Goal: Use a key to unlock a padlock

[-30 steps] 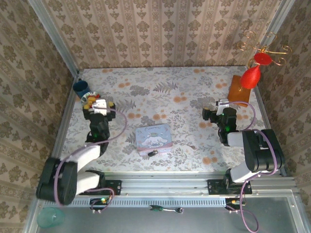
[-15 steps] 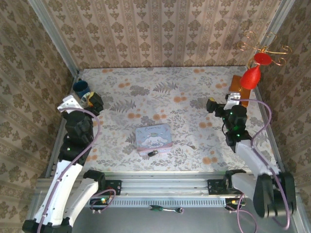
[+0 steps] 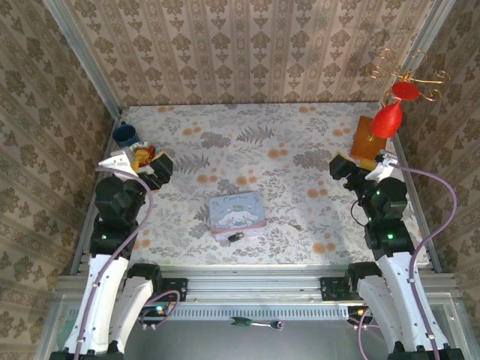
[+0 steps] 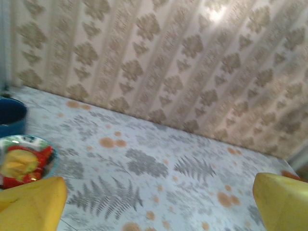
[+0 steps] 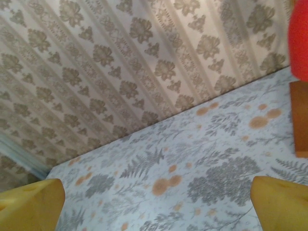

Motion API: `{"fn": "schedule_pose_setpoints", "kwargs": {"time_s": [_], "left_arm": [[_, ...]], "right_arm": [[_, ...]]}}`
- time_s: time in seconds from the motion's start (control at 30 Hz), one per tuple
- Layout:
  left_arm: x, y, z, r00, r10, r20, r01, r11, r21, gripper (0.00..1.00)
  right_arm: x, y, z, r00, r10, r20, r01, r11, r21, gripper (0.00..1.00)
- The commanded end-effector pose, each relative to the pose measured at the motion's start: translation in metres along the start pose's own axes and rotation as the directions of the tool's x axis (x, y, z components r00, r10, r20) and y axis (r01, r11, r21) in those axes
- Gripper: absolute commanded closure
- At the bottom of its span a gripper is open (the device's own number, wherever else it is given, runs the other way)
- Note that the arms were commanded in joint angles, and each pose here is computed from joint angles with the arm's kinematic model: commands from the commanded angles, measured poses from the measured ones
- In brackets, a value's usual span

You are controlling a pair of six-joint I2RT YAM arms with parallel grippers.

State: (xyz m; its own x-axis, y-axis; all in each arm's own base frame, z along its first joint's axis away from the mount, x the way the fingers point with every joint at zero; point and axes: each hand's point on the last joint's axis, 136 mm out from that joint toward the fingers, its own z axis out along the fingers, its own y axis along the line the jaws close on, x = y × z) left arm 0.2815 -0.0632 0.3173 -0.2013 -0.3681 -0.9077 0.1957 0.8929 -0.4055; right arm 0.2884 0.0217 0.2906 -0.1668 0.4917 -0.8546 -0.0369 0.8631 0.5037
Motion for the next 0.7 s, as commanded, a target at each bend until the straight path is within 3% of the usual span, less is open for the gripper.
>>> {"fn": "schedule_pose_setpoints", "kwargs": {"time_s": [0.0, 0.1, 0.23, 0.43, 0.53, 0.67], "left_arm": [[0.019, -0.023, 0.007, 0.993, 0.045, -0.106, -0.034, 0.994, 0.105, 0.0], [0.051, -0.033, 0.013, 0.982, 0.147, -0.116, -0.137, 0.987, 0.087, 0.0], [0.096, -0.066, 0.023, 0.946, 0.262, -0.193, -0.231, 0.958, 0.17, 0.0], [0.147, -0.099, 0.026, 0.854, 0.43, -0.294, -0.343, 0.888, 0.306, 0.0], [0.159, -0.093, 0.029, 0.813, 0.484, -0.324, -0.405, 0.87, 0.281, 0.0], [0.169, -0.076, 0.032, 0.794, 0.509, -0.333, -0.457, 0.861, 0.224, 0.0]], "right_arm": [[0.039, 0.011, -0.006, 0.973, 0.001, -0.232, -0.01, 0.999, -0.039, 0.01], [0.064, 0.012, -0.013, 0.948, -0.002, -0.319, -0.004, 1.0, -0.018, 0.03], [0.092, 0.017, -0.023, 0.909, -0.059, -0.413, 0.071, 0.997, 0.014, 0.04], [0.135, 0.039, -0.038, 0.82, -0.091, -0.565, 0.065, 0.996, -0.066, 0.05], [0.162, 0.048, -0.042, 0.761, -0.061, -0.646, 0.026, 0.998, -0.063, 0.08], [0.202, 0.058, -0.046, 0.707, -0.096, -0.7, 0.063, 0.995, -0.074, 0.08]]}}
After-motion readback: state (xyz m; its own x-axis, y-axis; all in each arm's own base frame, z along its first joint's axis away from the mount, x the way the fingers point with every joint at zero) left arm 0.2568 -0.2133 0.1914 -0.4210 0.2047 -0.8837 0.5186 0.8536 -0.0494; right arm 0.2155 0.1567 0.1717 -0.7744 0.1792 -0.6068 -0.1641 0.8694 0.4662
